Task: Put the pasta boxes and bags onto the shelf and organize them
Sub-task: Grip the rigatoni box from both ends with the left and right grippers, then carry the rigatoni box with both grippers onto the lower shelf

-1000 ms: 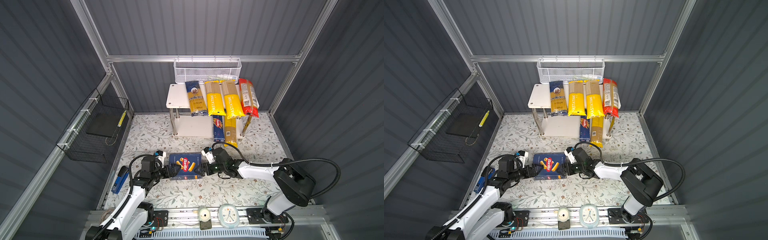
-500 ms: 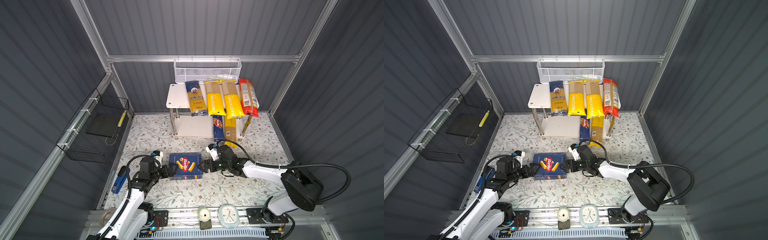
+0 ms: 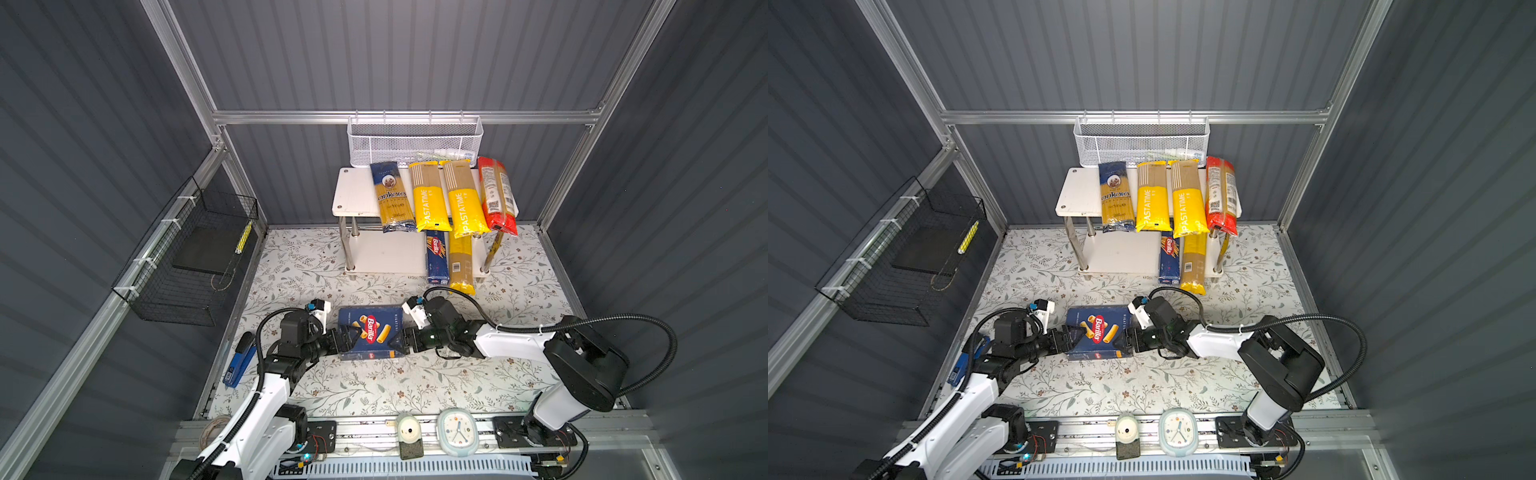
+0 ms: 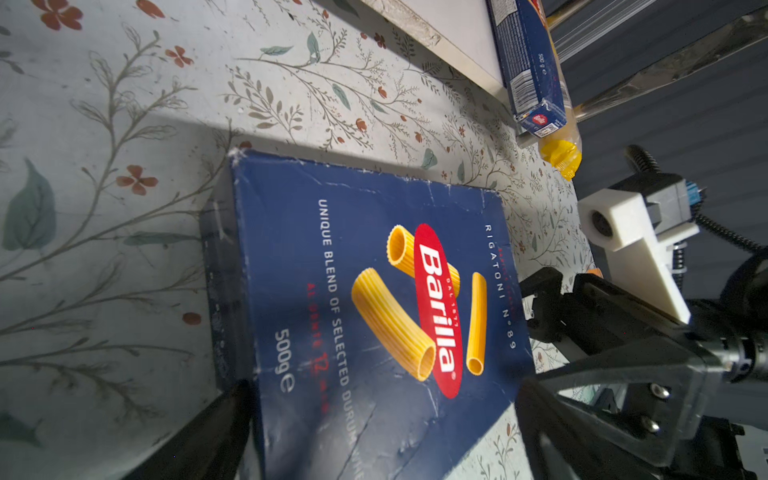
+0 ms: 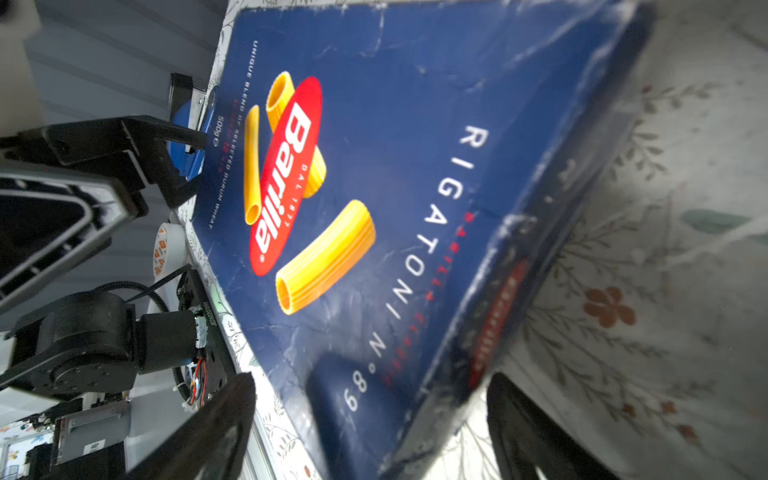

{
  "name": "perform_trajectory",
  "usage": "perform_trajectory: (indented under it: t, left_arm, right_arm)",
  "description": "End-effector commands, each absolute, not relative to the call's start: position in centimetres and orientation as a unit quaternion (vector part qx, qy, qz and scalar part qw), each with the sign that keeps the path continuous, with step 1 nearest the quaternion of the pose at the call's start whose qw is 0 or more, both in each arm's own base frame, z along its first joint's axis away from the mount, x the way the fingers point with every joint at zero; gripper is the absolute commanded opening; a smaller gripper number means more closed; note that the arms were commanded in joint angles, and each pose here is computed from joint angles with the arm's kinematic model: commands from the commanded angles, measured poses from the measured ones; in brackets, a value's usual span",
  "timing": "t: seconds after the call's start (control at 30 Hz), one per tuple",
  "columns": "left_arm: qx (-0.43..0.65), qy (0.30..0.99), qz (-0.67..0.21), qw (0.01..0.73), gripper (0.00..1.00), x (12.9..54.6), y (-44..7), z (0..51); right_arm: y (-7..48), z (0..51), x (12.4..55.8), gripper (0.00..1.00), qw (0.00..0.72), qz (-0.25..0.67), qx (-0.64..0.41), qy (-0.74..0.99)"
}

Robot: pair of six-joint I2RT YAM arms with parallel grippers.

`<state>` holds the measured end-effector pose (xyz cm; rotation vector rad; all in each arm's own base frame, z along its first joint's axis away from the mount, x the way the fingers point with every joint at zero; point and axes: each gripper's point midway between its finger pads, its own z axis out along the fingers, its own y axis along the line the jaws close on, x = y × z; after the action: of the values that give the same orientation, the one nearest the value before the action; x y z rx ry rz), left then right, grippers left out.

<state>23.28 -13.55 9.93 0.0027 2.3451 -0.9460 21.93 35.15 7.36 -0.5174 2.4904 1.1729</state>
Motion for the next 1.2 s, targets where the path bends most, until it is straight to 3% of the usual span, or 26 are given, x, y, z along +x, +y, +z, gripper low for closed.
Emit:
perform_trajectory:
  t: [0.0,0.23,0.6,1.17]
  left_arm:
    - [-0.003,0.891,-0.363,0.270,0.99,22.2,-13.8,9.4]
    - [-0.046,0.899,-0.315,0.300,0.99,23.1,-11.8,10.0]
    - [-0.030,0.868,-0.415,0.270,0.99,23.1,-14.9,9.7]
    - [0.013,0.814,-0.480,0.327,0.99,23.8,-16.7,15.5]
  right_arm:
    - [37.0,8.7,22.2,0.88,0.177,0.435,-0.190,0.862]
    - [37.1,8.8,22.5,0.88,0.180,0.433,-0.187,0.863]
    - [38.0,8.4,22.7,0.87,0.179,0.436,-0.191,0.861]
    - [41.1,14.2,25.0,0.87,0.243,0.471,-0.201,0.824]
